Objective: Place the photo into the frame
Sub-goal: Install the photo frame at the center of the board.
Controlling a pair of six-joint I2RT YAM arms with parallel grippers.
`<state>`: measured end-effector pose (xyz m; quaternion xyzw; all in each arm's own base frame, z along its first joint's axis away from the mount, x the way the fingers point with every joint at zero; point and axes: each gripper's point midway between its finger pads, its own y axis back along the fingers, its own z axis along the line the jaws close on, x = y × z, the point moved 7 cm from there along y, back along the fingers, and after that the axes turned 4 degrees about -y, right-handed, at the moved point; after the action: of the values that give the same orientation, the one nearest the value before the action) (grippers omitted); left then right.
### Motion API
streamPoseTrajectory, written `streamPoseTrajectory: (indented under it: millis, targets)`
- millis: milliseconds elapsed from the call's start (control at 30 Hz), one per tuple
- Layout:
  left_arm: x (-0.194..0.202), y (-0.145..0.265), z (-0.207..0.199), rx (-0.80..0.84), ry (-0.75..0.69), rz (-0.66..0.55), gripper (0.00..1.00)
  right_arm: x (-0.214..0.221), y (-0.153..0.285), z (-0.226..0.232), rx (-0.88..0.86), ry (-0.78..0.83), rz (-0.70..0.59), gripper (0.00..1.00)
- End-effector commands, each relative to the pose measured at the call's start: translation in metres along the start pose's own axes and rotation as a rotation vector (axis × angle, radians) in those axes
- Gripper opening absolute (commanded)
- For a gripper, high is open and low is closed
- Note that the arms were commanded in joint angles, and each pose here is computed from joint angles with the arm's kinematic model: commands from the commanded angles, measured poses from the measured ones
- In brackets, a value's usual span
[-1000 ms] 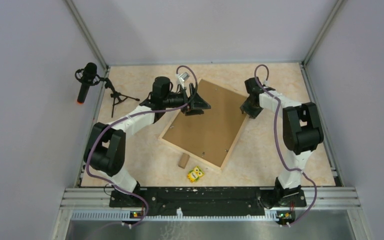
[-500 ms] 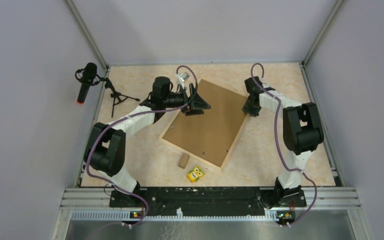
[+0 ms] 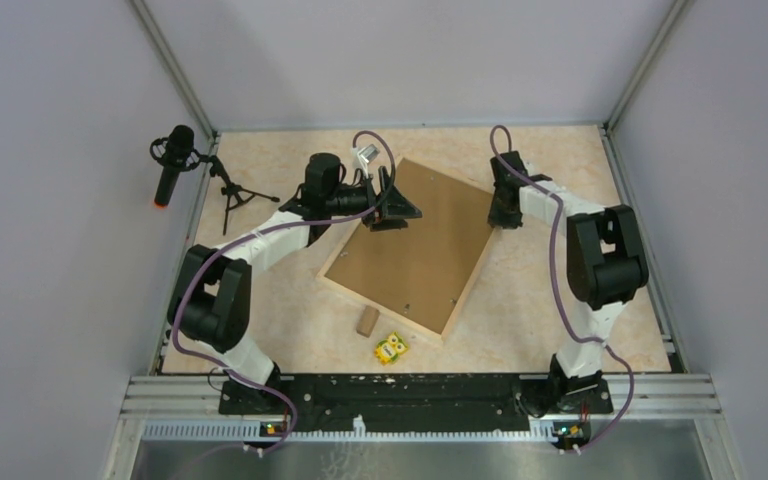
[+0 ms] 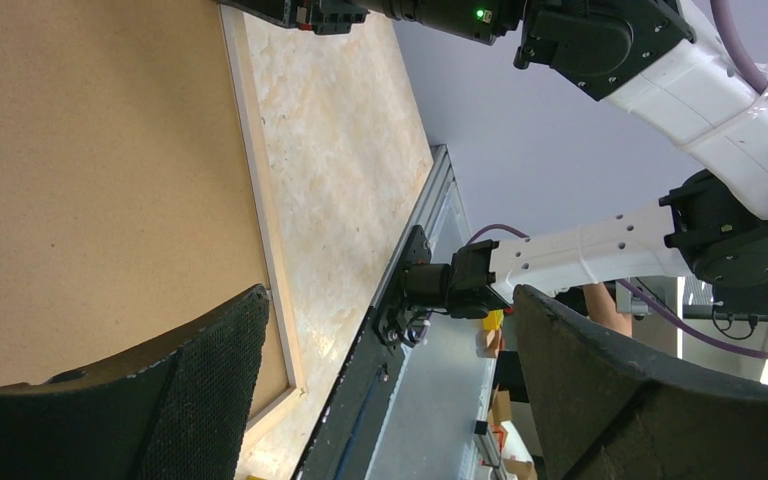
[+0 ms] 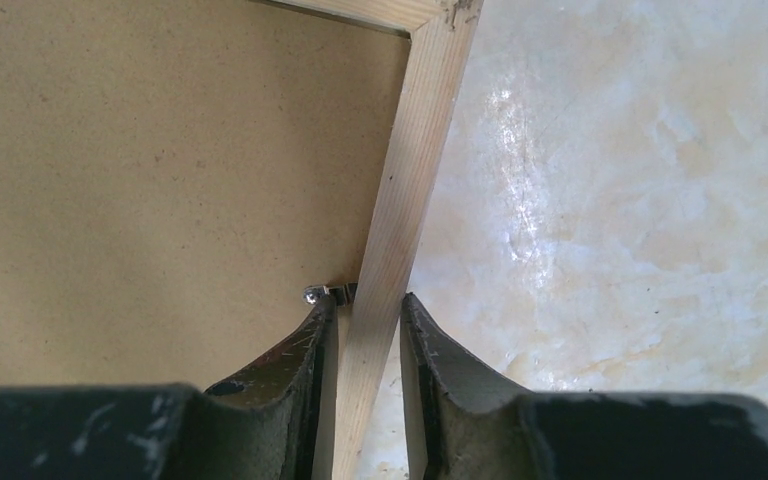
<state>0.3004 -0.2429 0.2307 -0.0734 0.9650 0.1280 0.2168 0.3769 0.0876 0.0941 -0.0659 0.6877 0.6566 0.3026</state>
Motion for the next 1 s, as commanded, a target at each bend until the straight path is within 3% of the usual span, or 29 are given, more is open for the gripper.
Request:
streamPoseTrajectory:
  millis: [0, 133, 300, 400, 533, 633, 700, 767, 967]
  targets:
    - [-0.001, -0.002, -0.001, 0.017, -0.042, 0.001, 0.94, 0.006, 0.004, -0.028, 0.061, 0.011, 0.026, 0.15]
    - [0.000, -0.001, -0.004, 0.041, -0.036, 0.001, 0.94, 0.010, 0.008, -0.023, 0.009, -0.050, 0.024, 0.30]
    - [-0.001, -0.001, -0.004, 0.022, -0.048, -0.003, 0.94, 0.030, 0.001, -0.017, -0.037, -0.115, 0.113, 0.36]
    - [0.001, -0.002, -0.002, 0.025, -0.037, 0.006, 0.94, 0.042, 0.002, -0.019, -0.019, -0.134, 0.125, 0.43]
    - [0.001, -0.002, -0.006, 0.043, -0.042, 0.006, 0.94, 0.054, 0.000, -0.028, 0.029, -0.181, 0.124, 0.45]
    - [0.000, -0.001, -0.007, 0.034, -0.051, 0.000, 0.94, 0.063, -0.004, -0.041, 0.100, -0.279, 0.142, 0.33]
    - [0.001, -0.002, -0.006, 0.033, -0.047, 0.003, 0.94, 0.071, -0.004, -0.049, 0.135, -0.363, 0.158, 0.13]
    - [0.003, -0.004, -0.004, 0.033, -0.041, 0.010, 0.94, 0.078, -0.005, -0.056, 0.156, -0.449, 0.167, 0.00]
    - [0.002, -0.003, -0.008, 0.038, -0.049, 0.008, 0.94, 0.094, 0.001, -0.087, 0.251, -0.744, 0.173, 0.00]
